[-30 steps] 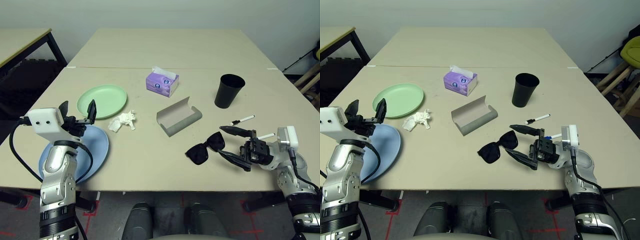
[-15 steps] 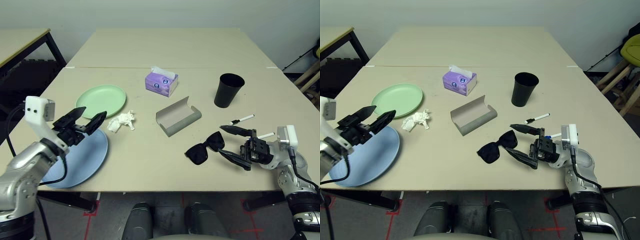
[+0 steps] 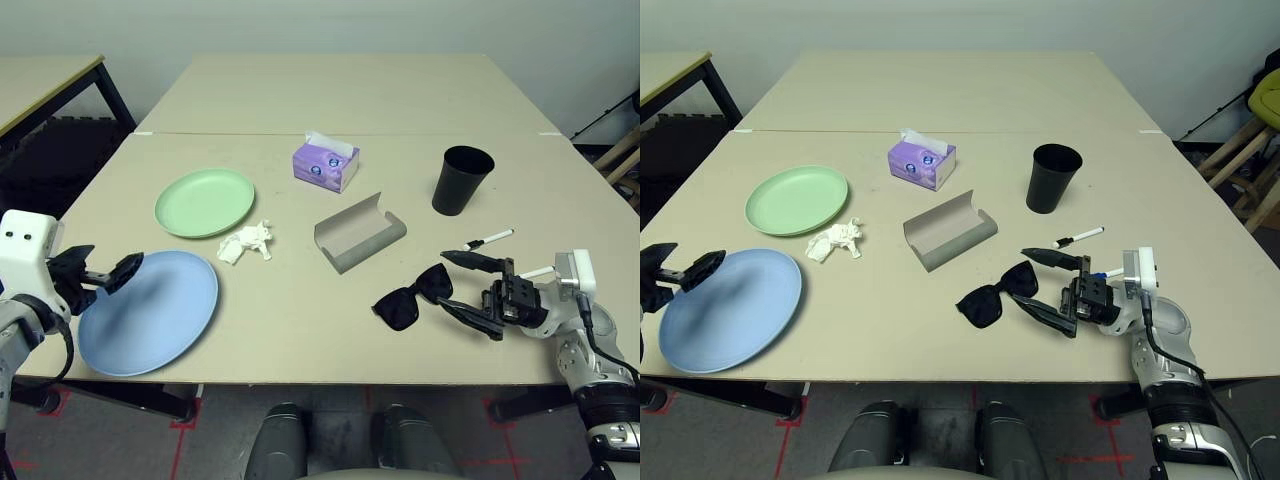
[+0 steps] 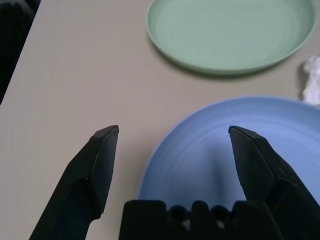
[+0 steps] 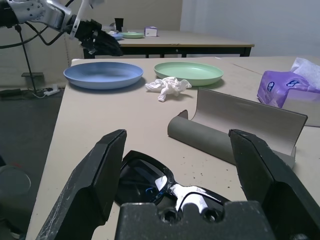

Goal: Organize and tidy the items on the table.

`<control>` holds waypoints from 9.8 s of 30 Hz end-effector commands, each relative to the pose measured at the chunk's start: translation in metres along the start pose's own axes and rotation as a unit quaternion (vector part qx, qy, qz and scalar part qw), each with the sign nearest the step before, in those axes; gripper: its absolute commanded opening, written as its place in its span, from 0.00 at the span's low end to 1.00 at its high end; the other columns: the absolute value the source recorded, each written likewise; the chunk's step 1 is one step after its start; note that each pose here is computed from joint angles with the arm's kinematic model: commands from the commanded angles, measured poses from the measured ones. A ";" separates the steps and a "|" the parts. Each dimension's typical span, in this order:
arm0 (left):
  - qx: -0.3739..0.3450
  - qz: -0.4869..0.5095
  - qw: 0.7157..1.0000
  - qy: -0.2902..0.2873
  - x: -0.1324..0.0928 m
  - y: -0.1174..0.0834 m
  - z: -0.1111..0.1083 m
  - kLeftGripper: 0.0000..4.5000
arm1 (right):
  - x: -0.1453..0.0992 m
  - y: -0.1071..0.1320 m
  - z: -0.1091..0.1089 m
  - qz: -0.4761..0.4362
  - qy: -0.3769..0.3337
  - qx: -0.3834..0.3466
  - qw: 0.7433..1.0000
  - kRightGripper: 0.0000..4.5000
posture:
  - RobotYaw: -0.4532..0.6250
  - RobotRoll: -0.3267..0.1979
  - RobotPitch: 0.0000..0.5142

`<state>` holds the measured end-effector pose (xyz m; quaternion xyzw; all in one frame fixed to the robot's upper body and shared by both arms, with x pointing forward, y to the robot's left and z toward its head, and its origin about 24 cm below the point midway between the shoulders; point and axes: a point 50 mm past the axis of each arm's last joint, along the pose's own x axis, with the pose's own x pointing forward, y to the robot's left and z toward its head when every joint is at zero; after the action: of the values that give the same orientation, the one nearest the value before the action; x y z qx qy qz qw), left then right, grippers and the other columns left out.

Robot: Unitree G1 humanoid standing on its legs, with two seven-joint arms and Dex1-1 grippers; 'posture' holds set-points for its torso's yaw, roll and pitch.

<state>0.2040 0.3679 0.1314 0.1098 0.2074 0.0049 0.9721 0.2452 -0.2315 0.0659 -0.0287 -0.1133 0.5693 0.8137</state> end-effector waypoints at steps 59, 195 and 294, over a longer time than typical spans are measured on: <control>-0.211 0.154 0.950 -0.169 0.050 -0.060 0.090 0.00 | -0.004 -0.008 -0.001 -0.014 0.027 -0.026 0.999 1.00 | 0.57 0.62 0.08; -0.012 0.048 0.982 -0.181 0.099 -0.101 0.090 0.99 | -0.006 -0.015 0.000 -0.040 0.067 -0.039 0.996 1.00 | 0.54 0.62 0.08; 0.128 -0.491 0.820 -0.264 -0.011 -0.139 0.029 0.99 | 0.037 -0.056 0.110 -0.061 0.237 0.008 0.970 1.00 | 0.54 0.62 0.10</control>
<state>0.1994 0.2253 0.1356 0.1115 -0.0400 -0.5298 0.8398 0.2856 -0.2306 0.1831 -0.1759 0.0824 0.5000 0.8439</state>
